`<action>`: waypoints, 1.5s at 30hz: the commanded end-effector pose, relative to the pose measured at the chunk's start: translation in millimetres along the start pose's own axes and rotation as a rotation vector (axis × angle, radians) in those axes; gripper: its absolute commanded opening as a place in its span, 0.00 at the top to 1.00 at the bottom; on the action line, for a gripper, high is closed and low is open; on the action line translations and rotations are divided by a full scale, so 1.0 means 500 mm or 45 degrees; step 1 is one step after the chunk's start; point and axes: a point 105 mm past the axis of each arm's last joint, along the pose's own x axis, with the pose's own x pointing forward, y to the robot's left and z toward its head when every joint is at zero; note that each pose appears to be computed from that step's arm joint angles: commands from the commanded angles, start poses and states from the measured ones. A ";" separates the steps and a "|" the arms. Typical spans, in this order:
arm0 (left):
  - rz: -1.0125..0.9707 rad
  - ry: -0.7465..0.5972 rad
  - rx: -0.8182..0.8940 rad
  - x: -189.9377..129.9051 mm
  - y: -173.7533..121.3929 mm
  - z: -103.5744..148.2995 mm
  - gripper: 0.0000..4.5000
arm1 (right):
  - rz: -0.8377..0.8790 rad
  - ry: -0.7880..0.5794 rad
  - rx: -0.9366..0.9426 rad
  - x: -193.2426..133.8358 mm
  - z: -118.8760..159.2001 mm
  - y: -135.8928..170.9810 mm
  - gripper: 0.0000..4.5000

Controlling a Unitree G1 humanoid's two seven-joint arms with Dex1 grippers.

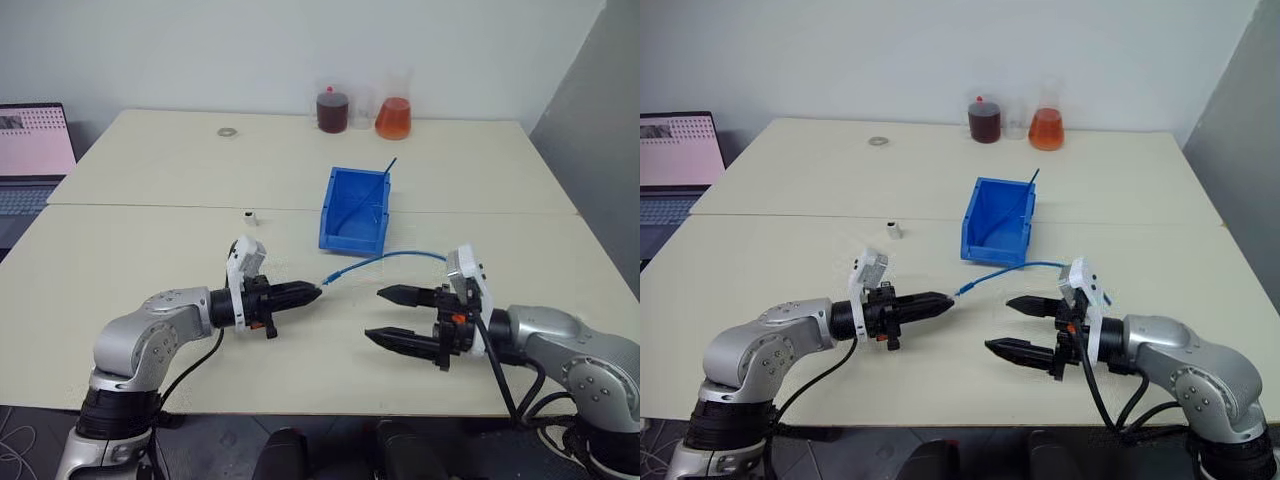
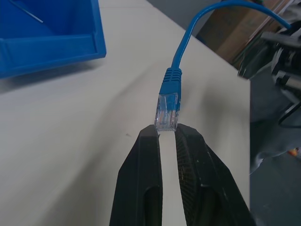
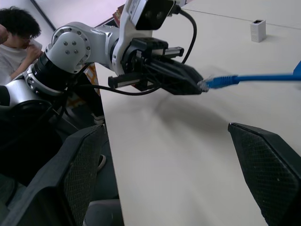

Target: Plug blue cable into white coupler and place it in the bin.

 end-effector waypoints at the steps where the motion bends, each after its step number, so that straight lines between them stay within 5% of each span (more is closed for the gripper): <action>1: -0.096 -0.083 -0.008 0.003 -0.028 0.043 0.96 | -0.022 -0.083 0.059 0.013 0.013 -0.008 0.01; 17: -0.227 -0.184 -0.142 0.008 -0.067 0.083 0.96 | -0.044 -0.356 0.168 0.054 0.083 -0.032 0.01; 37: -0.234 -0.222 -0.143 0.008 -0.076 0.088 0.96 | 0.005 -0.404 0.253 0.089 0.096 -0.043 0.01; 45: -0.238 -0.221 -0.141 0.008 -0.081 0.088 0.96 | 0.018 -0.407 0.272 0.090 0.094 -0.044 0.36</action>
